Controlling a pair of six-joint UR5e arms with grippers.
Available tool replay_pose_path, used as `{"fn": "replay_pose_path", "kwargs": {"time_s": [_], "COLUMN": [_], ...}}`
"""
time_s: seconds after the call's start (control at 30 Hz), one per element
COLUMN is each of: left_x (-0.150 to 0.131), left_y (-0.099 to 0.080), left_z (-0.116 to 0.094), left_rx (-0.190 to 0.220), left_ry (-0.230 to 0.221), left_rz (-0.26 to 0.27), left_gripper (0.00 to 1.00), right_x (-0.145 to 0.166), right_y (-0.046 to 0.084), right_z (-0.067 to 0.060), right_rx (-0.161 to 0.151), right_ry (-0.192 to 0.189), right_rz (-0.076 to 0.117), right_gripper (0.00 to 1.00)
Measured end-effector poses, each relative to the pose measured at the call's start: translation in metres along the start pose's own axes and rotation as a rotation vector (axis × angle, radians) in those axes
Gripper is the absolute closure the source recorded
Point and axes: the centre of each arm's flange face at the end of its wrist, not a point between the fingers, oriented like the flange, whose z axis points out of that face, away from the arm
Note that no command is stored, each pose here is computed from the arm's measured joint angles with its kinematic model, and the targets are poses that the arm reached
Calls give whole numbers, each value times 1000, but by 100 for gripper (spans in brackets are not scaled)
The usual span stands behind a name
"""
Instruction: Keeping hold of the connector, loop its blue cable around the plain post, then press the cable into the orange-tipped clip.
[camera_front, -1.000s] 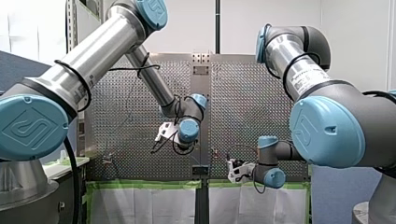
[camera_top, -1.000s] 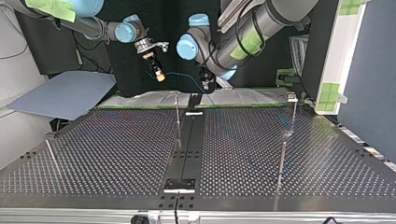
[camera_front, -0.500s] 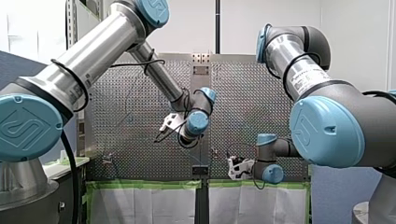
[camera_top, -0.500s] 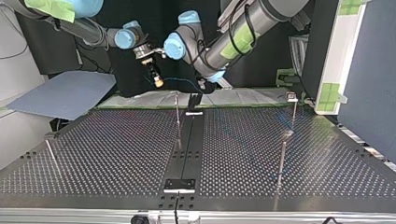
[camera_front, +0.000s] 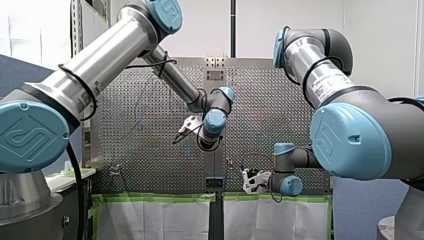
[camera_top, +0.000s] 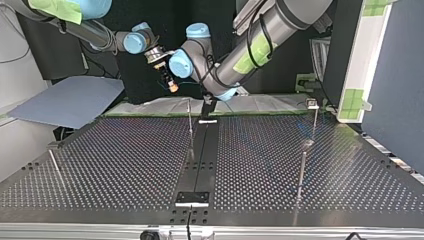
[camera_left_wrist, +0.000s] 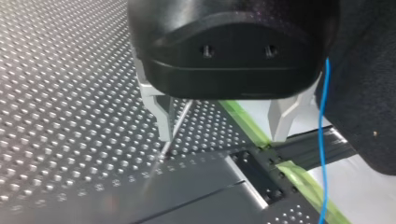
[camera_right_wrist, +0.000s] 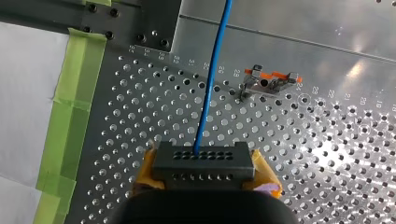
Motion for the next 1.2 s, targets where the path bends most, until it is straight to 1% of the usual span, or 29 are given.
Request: {"fn": "replay_pose_path", "kwargs": {"time_s": [0.23,0.37,0.47,0.77,1.03,1.2], "left_x": [7,13,11,-12,-14,-11], "left_y": [-7,-8,-7,5,16,21], "left_z": [25,40,48,55,53,51], "left_rx": [0,-23,-35,-42,-53,-41], "left_ry": [59,100,119,139,194,229], "left_rz": [27,42,50,55,95,129], "left_gripper": [0,0,0,0,0,0], "right_x": [-1,-2,-2,-2,-3,-3], "right_y": [1,0,0,-2,-3,-3], "right_z": [-1,-1,-1,-1,-1,-1], "right_rx": [-1,-1,0,1,2,1], "right_ry": [-6,-7,-8,-8,-9,-9], "right_rz": [2,2,2,2,3,3], "right_gripper": [100,100,100,100,100,100]}}
